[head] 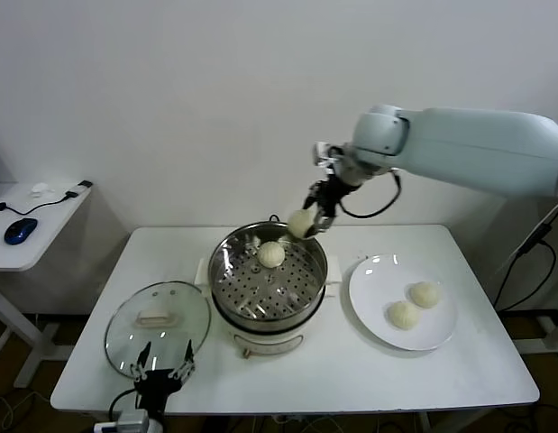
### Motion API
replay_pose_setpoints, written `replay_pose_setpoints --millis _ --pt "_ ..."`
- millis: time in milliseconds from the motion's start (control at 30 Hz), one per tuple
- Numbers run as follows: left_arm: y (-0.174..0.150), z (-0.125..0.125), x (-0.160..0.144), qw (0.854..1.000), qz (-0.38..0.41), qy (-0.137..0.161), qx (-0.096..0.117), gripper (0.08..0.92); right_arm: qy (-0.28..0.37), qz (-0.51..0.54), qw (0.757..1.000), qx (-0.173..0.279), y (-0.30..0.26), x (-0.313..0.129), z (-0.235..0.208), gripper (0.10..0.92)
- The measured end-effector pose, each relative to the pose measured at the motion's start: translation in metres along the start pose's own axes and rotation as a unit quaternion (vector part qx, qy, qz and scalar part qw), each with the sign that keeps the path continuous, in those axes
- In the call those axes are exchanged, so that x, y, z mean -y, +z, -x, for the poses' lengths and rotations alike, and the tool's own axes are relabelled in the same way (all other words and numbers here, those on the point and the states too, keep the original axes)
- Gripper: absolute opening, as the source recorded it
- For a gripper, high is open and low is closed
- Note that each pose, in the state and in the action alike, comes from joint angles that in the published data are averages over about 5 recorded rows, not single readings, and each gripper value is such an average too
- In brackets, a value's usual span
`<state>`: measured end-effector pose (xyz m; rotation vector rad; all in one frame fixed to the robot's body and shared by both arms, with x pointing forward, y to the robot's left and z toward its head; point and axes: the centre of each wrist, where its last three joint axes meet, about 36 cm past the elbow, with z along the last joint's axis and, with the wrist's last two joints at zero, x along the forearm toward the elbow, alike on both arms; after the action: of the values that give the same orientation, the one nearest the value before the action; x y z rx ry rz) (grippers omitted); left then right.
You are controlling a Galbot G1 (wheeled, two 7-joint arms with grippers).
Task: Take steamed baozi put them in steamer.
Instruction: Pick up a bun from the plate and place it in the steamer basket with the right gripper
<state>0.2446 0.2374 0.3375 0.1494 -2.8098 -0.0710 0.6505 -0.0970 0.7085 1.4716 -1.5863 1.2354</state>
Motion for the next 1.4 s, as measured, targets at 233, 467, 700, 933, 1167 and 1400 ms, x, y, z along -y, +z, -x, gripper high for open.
replay_pose_setpoints --millis 233,467,700,933,1167,1400 --pt "-0.001 0.001 -0.001 1.000 -0.001 -0.003 0.002 0.823 -0.017 -0.012 1.000 -0.020 -0.048 -0.015 0.058 0.696" --pt "-0.001 0.002 -0.001 1.000 -0.002 -0.004 0.003 0.823 -0.014 -0.011 0.999 -0.044 -0.061 -0.025 0.109 0.696" --pt "0.000 0.003 0.000 1.000 -0.001 -0.003 0.005 0.823 -0.011 -0.007 0.999 -0.050 -0.067 -0.033 0.144 0.696" --pt "-0.001 0.002 0.000 1.000 0.001 -0.002 0.006 0.823 -0.009 -0.011 0.998 -0.053 -0.072 -0.037 0.159 0.733" --pt "-0.004 0.000 0.000 1.000 0.002 -0.001 0.007 0.823 -0.006 -0.028 0.999 -0.046 -0.070 -0.034 0.151 0.820" --pt "-0.008 0.000 0.000 1.000 0.004 -0.001 0.010 0.823 -0.013 -0.061 0.997 -0.034 -0.039 -0.007 0.093 0.823"
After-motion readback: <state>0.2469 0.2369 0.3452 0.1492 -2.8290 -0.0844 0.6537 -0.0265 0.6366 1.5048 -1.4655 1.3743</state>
